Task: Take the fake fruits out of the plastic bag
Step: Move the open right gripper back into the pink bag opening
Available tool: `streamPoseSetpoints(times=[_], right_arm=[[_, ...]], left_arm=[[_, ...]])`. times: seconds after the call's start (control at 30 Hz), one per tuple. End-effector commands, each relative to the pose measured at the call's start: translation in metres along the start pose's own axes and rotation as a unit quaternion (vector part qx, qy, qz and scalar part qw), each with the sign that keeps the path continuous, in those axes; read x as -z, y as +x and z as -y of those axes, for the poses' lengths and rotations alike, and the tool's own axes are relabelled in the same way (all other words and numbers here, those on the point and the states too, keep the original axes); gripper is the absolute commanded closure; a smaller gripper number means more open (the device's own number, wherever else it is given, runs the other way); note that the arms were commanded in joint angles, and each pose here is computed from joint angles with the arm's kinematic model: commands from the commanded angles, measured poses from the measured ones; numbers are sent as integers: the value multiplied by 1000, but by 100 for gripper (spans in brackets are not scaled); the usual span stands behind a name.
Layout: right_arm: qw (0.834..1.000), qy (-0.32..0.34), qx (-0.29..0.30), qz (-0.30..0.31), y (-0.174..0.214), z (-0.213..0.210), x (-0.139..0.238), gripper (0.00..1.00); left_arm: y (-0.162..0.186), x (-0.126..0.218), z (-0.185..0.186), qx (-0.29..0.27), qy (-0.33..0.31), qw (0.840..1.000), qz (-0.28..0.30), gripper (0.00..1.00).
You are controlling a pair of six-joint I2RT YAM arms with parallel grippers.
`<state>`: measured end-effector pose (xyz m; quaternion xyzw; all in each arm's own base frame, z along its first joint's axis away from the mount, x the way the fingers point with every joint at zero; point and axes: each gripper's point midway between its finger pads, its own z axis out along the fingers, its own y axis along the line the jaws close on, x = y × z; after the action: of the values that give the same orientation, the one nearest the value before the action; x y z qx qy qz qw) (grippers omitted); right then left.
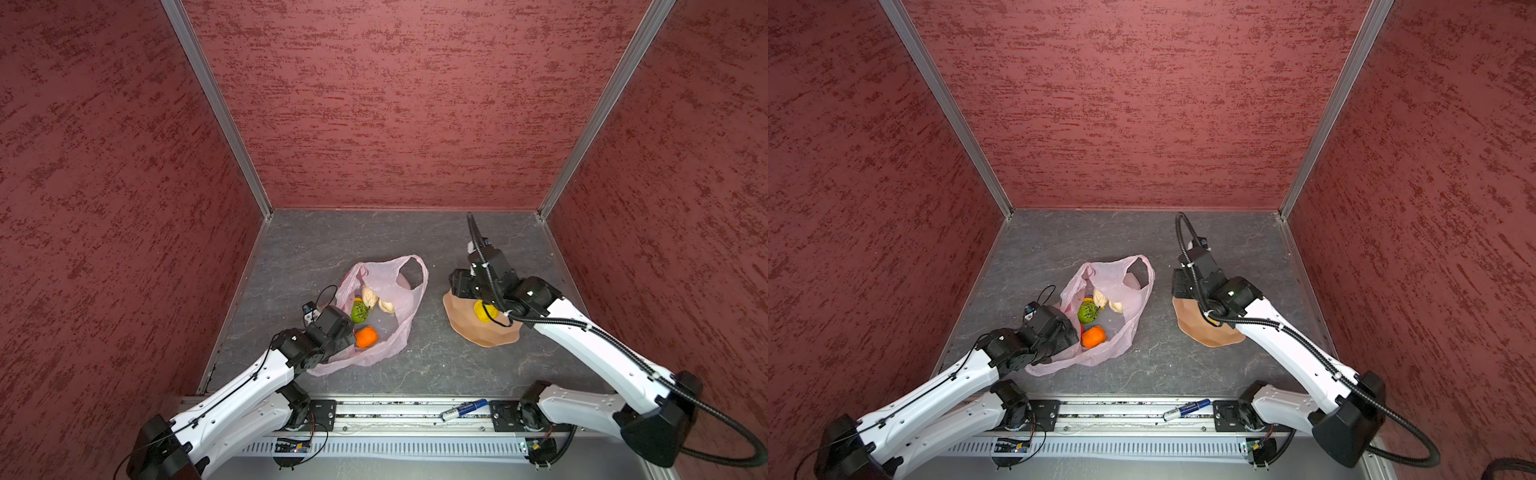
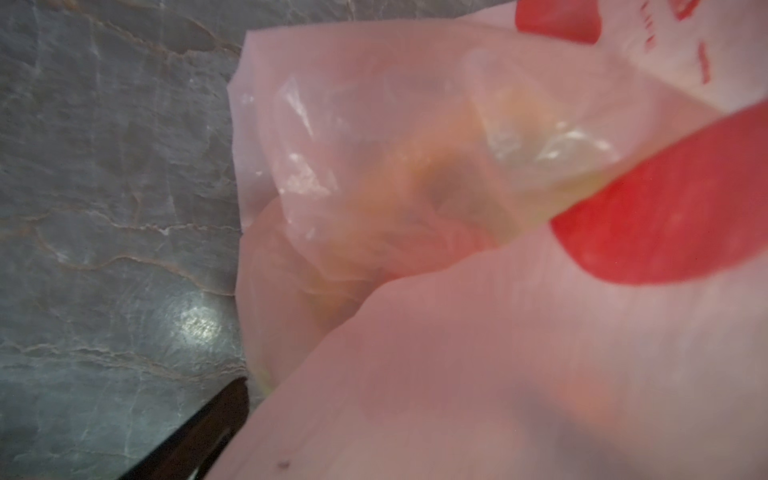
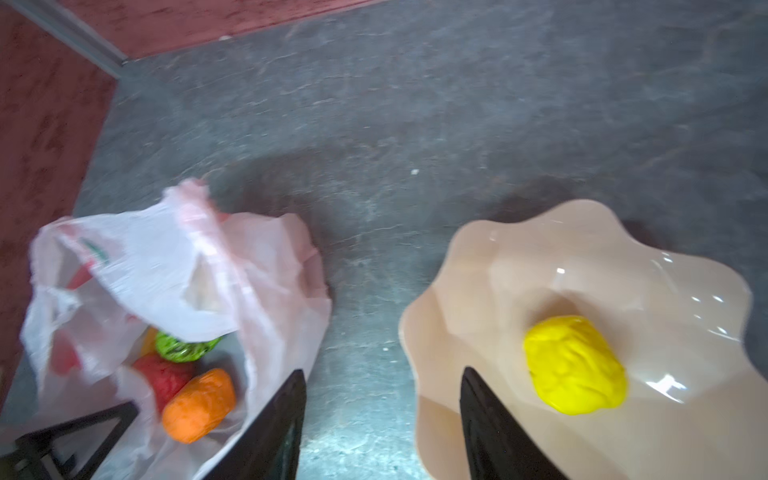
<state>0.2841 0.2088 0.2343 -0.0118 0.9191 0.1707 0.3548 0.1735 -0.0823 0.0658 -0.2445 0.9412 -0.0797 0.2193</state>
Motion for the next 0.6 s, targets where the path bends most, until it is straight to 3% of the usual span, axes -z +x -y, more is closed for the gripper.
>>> streamPoseSetpoints(times=[0.0,0.2,0.3,0.57], right_arm=[[998,-54,22,-2,-1,-51,-1,42],[984,-163,54,-46,27,-136,-16,43],[975,-187,74,-91,55,-166,-37,44],[963,-163,115,-181,115,-173,-89,39]], left_arm=[[4,-4,-6,8,-8,1000,3,1],[9,-7,-10,16,-11,1000,9,1],[12,-9,-9,17,-8,1000,9,1],[15,-9,-8,20,-7,1000,15,1]])
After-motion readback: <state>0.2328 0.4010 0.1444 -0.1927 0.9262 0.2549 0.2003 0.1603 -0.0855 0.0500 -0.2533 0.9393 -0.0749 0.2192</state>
